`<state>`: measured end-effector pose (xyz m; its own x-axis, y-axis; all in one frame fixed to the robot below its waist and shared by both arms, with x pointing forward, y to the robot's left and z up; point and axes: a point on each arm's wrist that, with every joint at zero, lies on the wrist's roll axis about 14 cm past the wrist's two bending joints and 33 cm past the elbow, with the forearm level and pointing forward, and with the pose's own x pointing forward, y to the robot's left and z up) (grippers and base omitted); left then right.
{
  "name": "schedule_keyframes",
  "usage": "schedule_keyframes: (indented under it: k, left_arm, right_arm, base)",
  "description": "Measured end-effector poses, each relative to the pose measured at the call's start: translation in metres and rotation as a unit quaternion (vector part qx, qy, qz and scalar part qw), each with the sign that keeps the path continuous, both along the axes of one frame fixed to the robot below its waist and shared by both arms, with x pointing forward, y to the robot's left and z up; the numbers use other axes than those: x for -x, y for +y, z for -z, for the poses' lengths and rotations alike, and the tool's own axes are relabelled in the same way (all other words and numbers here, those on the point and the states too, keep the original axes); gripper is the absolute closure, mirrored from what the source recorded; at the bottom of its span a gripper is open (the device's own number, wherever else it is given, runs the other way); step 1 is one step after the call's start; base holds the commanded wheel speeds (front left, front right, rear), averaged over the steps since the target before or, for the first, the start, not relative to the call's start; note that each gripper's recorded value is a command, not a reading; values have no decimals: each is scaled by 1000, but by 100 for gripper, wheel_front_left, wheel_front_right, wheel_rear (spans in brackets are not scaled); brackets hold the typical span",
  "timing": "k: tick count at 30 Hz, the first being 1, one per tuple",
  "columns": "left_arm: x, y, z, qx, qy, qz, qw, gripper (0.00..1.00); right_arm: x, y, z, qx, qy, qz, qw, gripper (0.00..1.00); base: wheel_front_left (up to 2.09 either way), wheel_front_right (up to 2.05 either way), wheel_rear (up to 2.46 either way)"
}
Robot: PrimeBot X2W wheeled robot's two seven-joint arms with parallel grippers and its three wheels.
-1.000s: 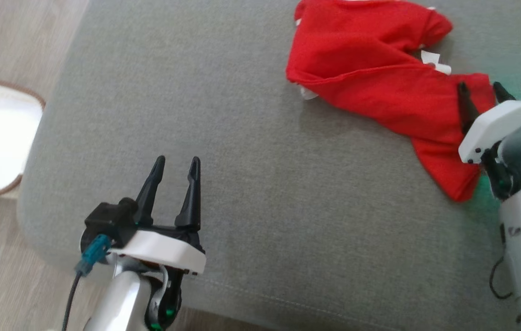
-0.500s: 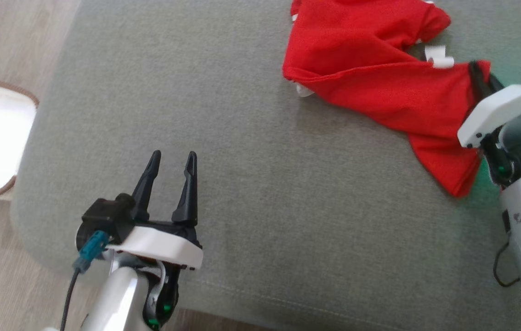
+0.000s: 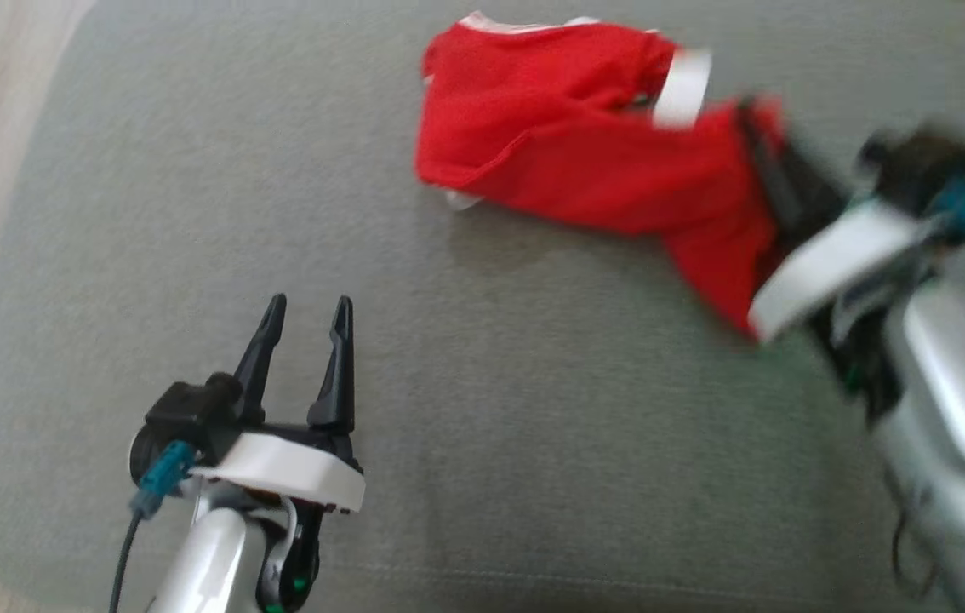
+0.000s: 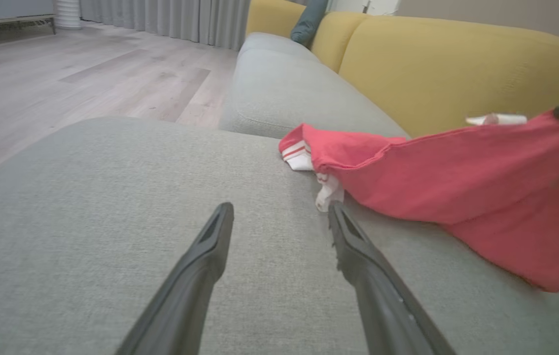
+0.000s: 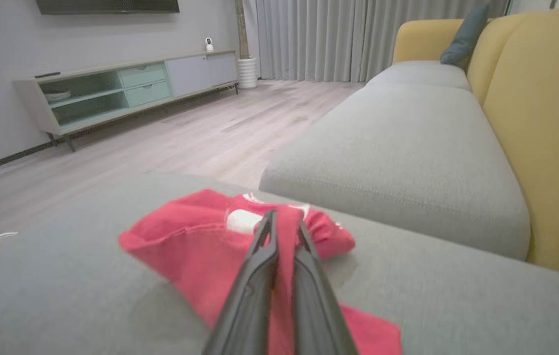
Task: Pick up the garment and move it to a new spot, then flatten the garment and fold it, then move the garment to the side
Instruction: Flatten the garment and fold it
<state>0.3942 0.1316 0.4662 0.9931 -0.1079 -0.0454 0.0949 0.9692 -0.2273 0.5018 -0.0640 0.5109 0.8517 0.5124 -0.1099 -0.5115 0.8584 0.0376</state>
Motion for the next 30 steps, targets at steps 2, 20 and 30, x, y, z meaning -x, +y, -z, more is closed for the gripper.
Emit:
schedule_keyframes:
  k: [2,20,30]
  left_arm:
    - [0,-8,-1,1,-2,12,1000,0]
    - [-12,-60,-14,11,-24,89,996,0]
    - [-7,-57,-15,8,-25,86,996,0]
  right_arm:
    - [29,-1,11,1,16,-9,1000,100]
    - [186,-8,112,21,181,10,983,100]
    - [190,-23,116,-3,189,53,980,0]
  base:
    - [0,0,0]
    - [0,0,0]
    - [0,0,0]
